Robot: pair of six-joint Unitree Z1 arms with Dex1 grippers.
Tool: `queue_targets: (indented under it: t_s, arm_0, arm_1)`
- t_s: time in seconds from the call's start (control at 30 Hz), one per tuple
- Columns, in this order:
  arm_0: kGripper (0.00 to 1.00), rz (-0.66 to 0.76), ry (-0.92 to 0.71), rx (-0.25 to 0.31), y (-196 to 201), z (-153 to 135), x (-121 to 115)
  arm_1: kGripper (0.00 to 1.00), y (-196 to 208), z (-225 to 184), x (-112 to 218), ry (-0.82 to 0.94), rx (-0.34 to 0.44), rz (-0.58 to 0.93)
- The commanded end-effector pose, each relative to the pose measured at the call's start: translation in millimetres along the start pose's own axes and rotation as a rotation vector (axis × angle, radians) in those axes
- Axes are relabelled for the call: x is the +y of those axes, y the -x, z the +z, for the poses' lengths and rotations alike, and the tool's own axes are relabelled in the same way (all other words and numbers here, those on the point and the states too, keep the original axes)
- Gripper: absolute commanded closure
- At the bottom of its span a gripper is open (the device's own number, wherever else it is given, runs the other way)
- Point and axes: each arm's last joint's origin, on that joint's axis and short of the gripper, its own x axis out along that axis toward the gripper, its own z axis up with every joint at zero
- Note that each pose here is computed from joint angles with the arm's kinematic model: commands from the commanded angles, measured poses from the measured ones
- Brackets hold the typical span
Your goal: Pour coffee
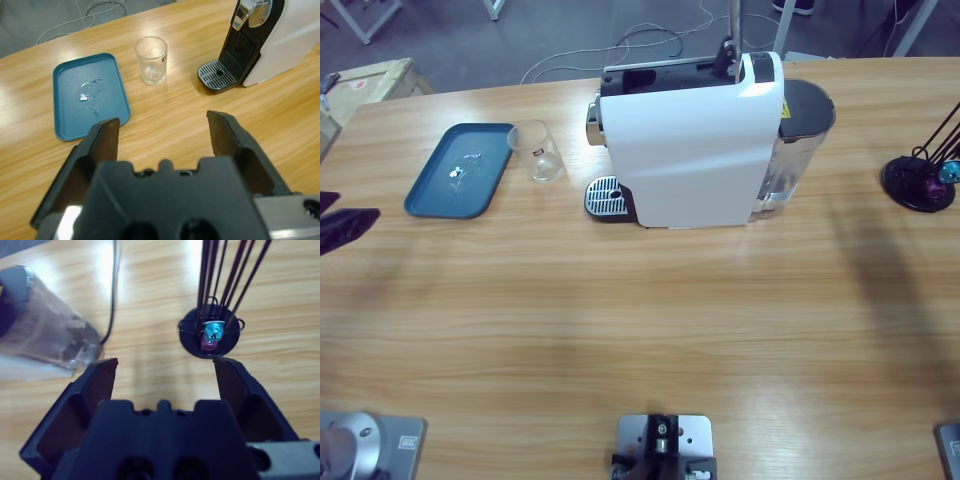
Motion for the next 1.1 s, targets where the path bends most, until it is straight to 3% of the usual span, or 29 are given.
queue_targets:
  t_s: [0.03,0.2,1.1]
  arm_0:
    - [0.169,-0.001,0.021,-0.011,8,-18,2]
    - [0.128,-0.003,0.028,-0.045,15,-23,4]
    - [0.142,-0.018,0.022,-0.022,10,-21,2]
  arm_1:
    - [0.166,-40,-13,-12,-0.029,0.083,-0.181]
    - [0.165,-55,-15,-16,-0.038,0.105,-0.213]
    - [0.193,-103,-20,-32,-0.079,0.109,-0.299]
